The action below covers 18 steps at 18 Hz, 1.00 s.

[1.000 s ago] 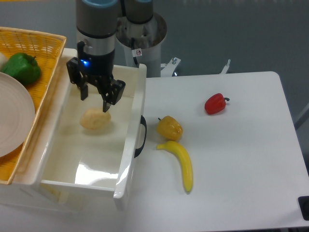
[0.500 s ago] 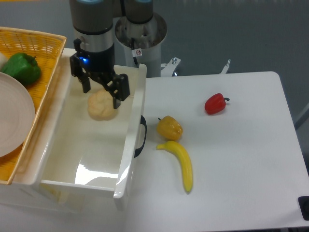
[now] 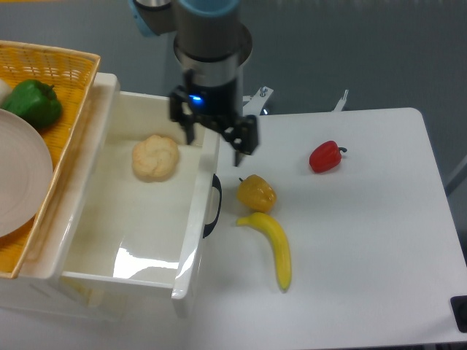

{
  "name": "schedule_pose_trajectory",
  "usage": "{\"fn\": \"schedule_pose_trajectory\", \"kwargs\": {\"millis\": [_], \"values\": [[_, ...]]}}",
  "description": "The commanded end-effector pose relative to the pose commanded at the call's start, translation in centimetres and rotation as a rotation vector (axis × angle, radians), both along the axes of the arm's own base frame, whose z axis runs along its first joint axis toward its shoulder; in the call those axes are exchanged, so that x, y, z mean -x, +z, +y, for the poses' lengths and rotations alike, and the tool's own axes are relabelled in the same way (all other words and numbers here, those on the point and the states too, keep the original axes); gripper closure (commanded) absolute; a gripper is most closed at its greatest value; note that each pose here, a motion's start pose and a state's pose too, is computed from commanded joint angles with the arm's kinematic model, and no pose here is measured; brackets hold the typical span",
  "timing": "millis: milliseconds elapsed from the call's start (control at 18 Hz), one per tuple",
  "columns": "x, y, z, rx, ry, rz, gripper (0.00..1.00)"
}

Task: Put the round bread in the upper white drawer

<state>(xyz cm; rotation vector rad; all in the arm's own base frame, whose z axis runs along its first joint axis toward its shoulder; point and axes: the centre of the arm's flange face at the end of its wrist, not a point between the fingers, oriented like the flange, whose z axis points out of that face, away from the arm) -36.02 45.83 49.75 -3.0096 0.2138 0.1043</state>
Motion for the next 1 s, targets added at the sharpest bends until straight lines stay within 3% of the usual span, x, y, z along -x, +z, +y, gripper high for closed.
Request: {"fn": "schedule_pose_trajectory", "kwargs": {"millis": [222, 500, 722, 1000], "values": [[5.2, -3.7, -1.4, 0.058, -0.006, -0.017, 0.00], [12.2, -8.6, -4.0, 0.091, -0.094, -0.020, 0.00], [15.6, -12.3, -4.2, 0.081, -0.068, 0.000, 0.00], [17.5, -15.1, -4.6, 0.091, -0.099, -0.002, 0.00]]}}
